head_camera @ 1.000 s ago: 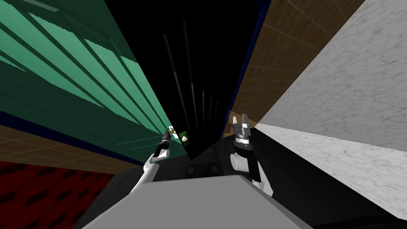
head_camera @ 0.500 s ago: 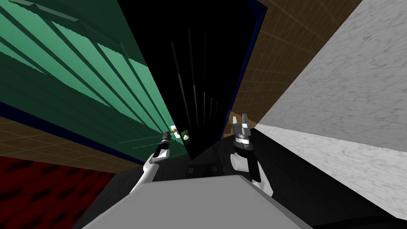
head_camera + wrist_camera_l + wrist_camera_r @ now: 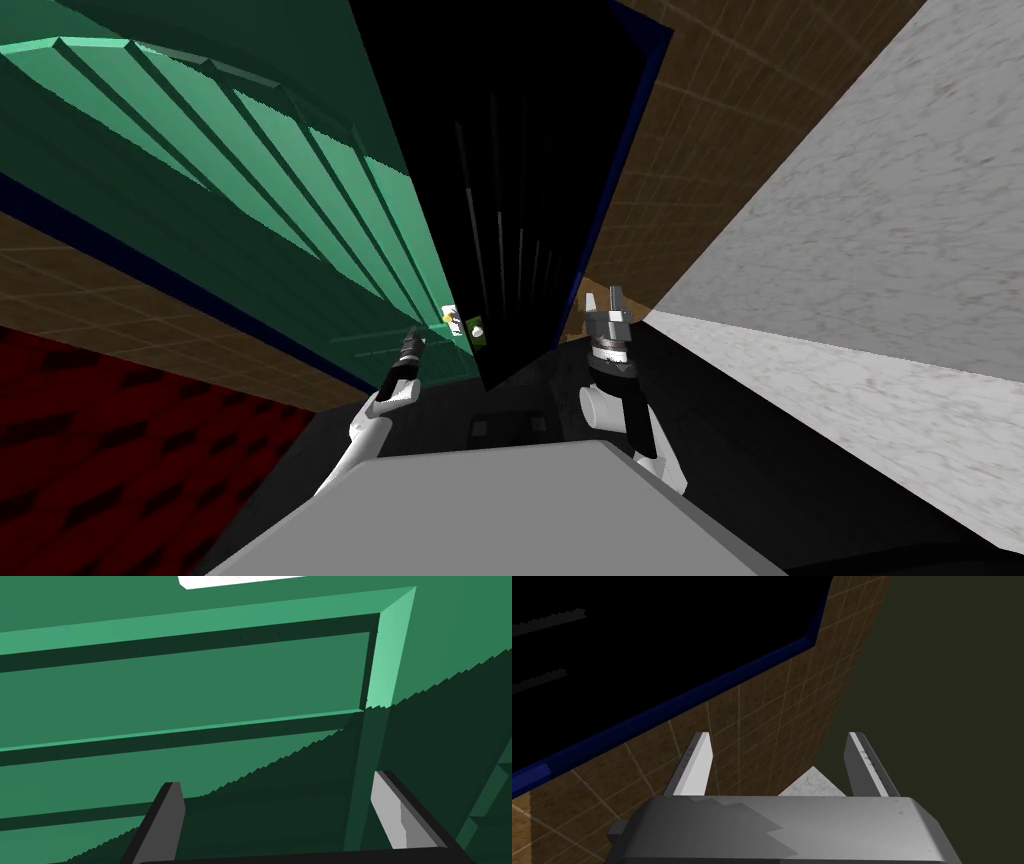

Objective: Pull the door open

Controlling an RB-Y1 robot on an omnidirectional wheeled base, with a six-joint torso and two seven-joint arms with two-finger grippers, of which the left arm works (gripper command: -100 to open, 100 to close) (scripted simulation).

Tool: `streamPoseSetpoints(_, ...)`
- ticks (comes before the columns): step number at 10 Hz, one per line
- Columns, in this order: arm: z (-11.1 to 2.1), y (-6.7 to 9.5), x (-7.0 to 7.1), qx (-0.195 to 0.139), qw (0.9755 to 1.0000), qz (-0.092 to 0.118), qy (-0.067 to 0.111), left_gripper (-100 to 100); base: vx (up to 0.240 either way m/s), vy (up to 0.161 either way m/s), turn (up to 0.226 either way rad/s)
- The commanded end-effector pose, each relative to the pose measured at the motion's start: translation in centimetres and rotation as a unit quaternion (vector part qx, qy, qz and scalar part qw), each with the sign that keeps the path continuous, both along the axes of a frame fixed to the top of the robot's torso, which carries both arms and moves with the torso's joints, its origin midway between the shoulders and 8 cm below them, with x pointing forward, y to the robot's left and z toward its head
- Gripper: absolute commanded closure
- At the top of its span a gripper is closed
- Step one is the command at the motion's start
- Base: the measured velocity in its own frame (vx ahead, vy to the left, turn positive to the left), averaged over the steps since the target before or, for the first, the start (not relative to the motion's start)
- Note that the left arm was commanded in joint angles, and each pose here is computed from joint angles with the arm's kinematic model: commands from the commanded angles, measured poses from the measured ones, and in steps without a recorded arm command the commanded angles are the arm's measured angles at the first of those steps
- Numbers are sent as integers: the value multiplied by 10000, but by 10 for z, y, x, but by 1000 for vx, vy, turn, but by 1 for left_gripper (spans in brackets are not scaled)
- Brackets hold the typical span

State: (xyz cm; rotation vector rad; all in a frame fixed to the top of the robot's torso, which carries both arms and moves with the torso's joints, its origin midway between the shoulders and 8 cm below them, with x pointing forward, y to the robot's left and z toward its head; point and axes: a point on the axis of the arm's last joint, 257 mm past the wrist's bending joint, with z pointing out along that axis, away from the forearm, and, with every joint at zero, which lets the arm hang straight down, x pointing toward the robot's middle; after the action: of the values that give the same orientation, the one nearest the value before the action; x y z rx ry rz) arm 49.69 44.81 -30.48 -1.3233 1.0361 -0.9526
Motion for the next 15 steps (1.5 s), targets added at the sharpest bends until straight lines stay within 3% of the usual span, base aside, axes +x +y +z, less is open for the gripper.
streamPoseSetpoints(1,-2,0,-2,-1,10000,-11,13,-100,-199,5,6)
streamPoseSetpoints(3,-2,-8,0,-27,10000,-82,3,-100,-191,-24,-15)
streamPoseSetpoints(6,5,-51,17,-157,9990,-409,-124,-100,-166,-32,-120)
streamPoseSetpoints(11,-6,22,-15,66,9998,137,100,-100,38,15,93)
streamPoseSetpoints(13,-5,28,-16,84,9997,195,98,-100,177,45,37)
streamPoseSetpoints(15,-2,17,-9,44,9999,125,44,-100,203,62,-56)
